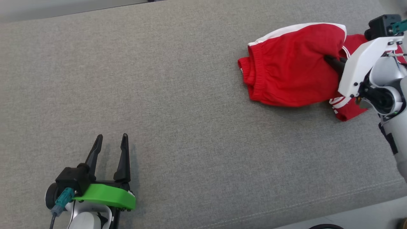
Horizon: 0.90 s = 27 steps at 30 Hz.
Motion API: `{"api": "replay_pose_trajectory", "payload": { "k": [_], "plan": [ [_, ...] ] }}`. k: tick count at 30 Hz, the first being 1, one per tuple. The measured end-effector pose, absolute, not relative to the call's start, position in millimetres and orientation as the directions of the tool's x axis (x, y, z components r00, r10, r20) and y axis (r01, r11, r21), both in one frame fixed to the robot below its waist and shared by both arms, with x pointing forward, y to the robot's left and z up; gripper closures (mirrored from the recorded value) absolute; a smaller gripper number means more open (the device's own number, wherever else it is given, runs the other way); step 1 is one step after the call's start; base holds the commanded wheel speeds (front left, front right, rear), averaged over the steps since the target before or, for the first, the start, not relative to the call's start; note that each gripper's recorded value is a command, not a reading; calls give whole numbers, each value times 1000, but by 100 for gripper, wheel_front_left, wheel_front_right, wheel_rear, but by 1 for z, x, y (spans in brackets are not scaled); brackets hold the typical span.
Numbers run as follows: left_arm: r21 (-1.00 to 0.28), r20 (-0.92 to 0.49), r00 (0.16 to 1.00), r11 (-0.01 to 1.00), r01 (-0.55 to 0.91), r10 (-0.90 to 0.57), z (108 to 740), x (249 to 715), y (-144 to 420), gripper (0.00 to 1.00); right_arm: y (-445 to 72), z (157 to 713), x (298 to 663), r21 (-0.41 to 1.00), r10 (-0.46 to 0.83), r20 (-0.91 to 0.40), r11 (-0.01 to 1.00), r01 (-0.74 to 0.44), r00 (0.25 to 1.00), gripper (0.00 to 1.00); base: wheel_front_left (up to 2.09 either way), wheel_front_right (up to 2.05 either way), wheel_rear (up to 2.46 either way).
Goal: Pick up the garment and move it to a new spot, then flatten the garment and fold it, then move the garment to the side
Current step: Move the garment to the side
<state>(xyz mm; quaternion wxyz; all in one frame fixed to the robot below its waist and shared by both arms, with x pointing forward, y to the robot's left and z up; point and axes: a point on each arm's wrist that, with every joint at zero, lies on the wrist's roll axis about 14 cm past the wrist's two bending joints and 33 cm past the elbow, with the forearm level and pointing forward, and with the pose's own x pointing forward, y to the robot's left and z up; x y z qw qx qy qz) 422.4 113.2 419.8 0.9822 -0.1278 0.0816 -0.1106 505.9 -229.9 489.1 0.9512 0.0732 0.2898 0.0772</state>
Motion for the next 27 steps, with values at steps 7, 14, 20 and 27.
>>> {"api": "replay_pose_trajectory", "payload": {
  "k": [7, 14, 20, 27],
  "plan": [
    [-289, -153, 950, 932, 220, -272, 406, 434, 100, 0, -286, 495, 499, 57, 60, -643, 998, -31, 763, 100, 0, 0, 0],
    [-292, -178, 956, 940, 176, -234, 397, 437, 115, 0, -320, 483, 497, -73, -68, -731, 997, 22, 679, 100, 0, 0, 0],
    [-294, -204, 956, 945, 144, -209, 389, 434, 124, 0, -341, 466, 497, -216, -185, -754, 976, 28, 631, 100, 0, 0, 0],
    [-289, -225, 956, 950, 120, -189, 382, 432, 132, 0, -371, 459, 496, -354, -316, -741, 934, 56, 593, 100, 0, 0, 0]
  ]
}}
